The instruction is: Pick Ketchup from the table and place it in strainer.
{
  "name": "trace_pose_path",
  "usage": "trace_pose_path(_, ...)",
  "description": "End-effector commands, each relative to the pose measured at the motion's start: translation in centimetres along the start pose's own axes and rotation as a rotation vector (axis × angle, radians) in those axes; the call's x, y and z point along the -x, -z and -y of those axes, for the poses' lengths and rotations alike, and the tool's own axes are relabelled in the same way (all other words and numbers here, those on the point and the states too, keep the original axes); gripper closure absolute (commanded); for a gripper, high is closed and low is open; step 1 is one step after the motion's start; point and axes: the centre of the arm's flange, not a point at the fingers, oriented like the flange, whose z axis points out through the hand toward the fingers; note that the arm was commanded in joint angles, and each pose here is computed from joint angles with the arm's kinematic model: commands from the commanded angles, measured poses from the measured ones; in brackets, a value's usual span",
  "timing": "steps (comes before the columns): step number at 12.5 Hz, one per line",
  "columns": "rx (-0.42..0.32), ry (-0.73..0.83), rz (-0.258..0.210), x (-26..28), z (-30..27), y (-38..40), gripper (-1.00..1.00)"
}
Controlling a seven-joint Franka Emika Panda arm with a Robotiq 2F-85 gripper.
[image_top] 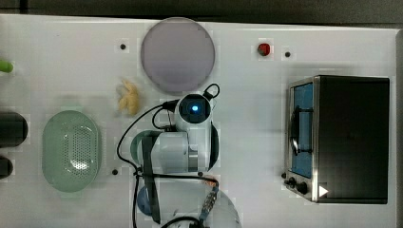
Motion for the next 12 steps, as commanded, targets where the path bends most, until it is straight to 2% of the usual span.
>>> trace_pose_path(1,0.005,0.03,-0.051,-0.7,-0.2,0.0,-0.93)
trace_pose_path(4,0.008,0.028,-0.061,-0.9,-0.1,0.6,-0.21)
trace_pose_path(5,0.011,0.027,-0.068,-0.9,-0.2,1.0,-0.21)
trace_pose_path(9,0.046,0.023,-0.142,-1.8,0.0,8.1,-0.21)
trace_pose_path(12,0.071,0.051,-0.116,-1.0,2.1,17.2,-0.21)
